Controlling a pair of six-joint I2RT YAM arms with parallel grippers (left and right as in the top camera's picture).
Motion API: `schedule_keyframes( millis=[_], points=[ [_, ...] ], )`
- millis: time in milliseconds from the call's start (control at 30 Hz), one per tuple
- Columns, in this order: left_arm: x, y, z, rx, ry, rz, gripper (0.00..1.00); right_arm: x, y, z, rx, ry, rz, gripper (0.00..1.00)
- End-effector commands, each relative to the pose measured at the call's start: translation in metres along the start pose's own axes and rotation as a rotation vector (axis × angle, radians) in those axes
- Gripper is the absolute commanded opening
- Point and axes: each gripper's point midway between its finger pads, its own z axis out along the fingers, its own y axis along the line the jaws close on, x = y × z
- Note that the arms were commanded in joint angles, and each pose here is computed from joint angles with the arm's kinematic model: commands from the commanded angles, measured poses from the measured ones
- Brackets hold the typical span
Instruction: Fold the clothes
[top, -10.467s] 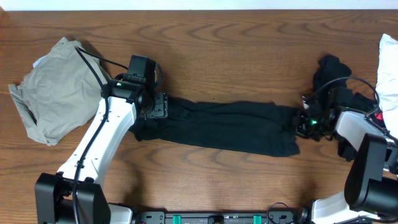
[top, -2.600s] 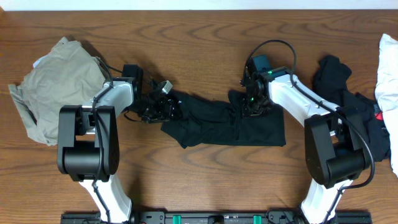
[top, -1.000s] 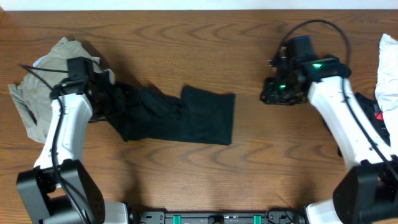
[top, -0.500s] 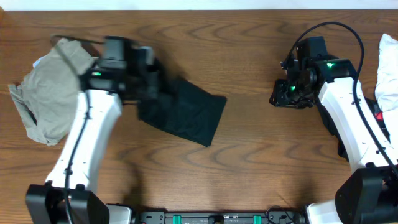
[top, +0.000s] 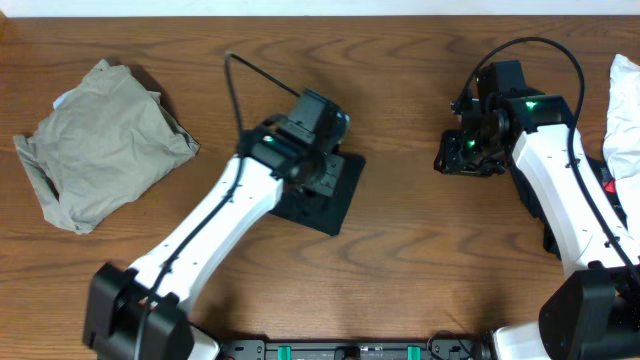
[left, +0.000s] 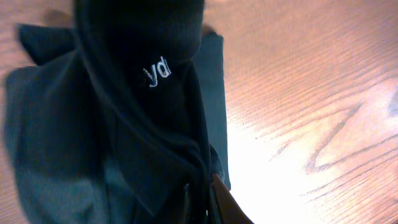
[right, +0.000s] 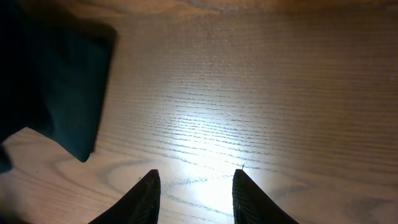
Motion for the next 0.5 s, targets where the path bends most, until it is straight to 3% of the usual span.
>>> schedule_keyframes(
  millis=[0,67,167,200,467],
  points=[
    [-0.002,-0.004,0.005,-0.011,0.007,0.011,0.11,-0.003,-0.002,-0.006,0.001,-0.016,-0.009,0.36],
    [-0.002,-0.005,0.007,-0.011,0.011,0.015,0.17,-0.003,-0.002,-0.006,0.001,-0.016,-0.009,0.36],
    [-0.001,-0.005,0.007,-0.011,0.012,0.015,0.4,-0.003,-0.002,-0.006,0.0,-0.016,-0.009,0.36],
    [-0.001,-0.006,0.007,-0.01,0.013,0.014,0.43,-0.003,-0.002,-0.006,0.001,-0.016,-0.009,0.36],
    [-0.004,0.01,-0.005,-0.073,-0.015,0.002,0.45,-0.003,0.001,-0.005,-0.01,-0.015,-0.02,0.37]
  ],
)
